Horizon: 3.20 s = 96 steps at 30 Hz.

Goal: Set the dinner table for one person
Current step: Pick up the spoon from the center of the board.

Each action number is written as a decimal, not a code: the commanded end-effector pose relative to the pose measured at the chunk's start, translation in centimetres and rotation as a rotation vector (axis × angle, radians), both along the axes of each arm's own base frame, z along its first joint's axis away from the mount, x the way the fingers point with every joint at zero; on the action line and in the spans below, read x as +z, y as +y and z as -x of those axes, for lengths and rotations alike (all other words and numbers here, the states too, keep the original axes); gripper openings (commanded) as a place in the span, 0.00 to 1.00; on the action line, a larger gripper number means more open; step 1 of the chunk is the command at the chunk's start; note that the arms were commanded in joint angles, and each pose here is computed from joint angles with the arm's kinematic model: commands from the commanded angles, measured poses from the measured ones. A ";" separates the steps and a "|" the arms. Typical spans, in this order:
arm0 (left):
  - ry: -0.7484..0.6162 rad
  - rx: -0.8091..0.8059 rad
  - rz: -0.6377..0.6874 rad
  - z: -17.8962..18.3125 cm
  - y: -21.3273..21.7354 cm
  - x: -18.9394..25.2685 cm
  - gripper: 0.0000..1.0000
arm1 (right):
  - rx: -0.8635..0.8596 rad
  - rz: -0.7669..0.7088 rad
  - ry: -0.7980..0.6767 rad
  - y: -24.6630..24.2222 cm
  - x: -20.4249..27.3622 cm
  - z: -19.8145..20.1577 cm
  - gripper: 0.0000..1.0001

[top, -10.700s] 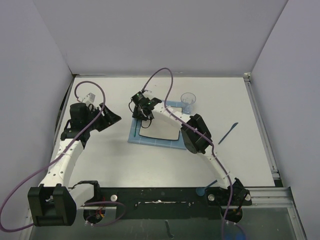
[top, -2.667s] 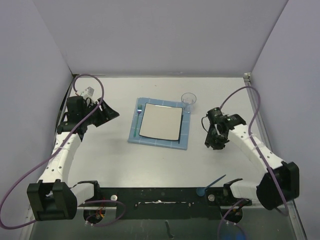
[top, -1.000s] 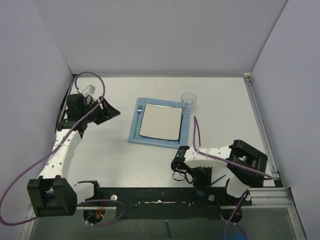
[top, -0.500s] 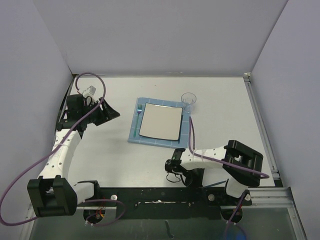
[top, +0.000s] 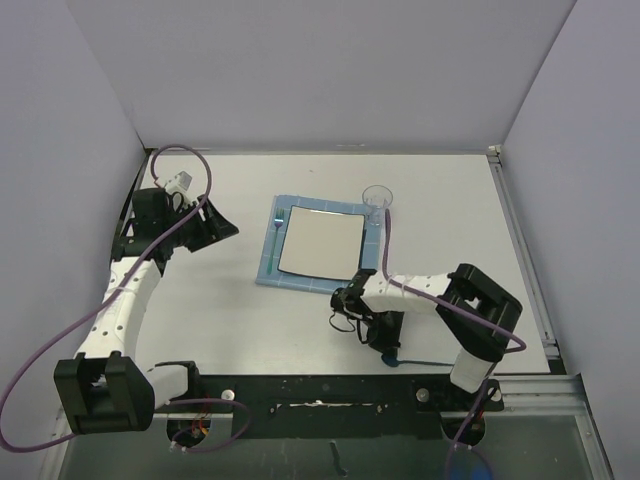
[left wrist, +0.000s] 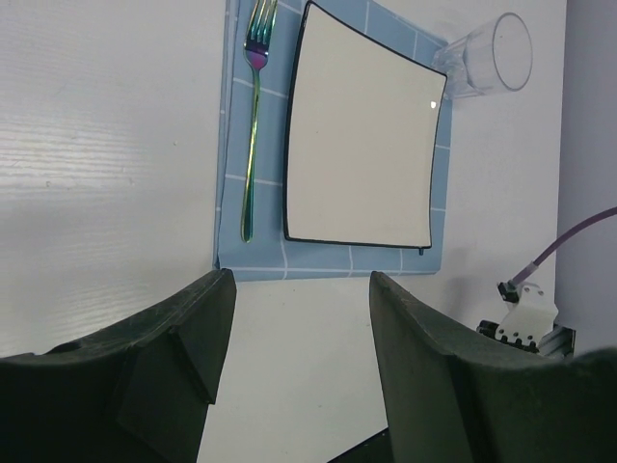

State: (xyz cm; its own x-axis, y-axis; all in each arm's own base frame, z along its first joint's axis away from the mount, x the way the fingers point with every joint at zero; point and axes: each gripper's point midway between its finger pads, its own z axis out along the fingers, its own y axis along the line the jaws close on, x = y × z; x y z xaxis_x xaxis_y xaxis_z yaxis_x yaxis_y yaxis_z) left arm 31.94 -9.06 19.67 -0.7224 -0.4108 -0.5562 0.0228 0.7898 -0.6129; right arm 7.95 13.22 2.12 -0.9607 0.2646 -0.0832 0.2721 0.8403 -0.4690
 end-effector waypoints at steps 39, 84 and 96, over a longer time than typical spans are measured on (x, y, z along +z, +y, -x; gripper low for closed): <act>-0.114 0.009 -0.001 1.2 0.2 4.3 0.55 | 0.079 -0.444 -0.414 -1.1 7.3 -5.1 0.81; -0.053 0.034 -0.012 0.6 0.5 3.1 0.54 | 0.066 -0.481 -0.201 0.9 -2.8 -6.4 0.52; -0.055 0.034 -0.031 0.3 0.8 3.5 0.53 | 0.034 -0.437 -0.242 -0.5 -2.8 -11.9 0.51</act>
State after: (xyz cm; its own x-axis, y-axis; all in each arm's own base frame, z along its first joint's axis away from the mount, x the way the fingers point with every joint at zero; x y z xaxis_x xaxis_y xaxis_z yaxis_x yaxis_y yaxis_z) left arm 30.50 -8.66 20.84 -0.7195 -0.4227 -0.5510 -0.0096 0.7994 -0.6007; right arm 13.95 13.65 0.89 -0.9587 0.2844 0.0029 0.2844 0.9587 0.0010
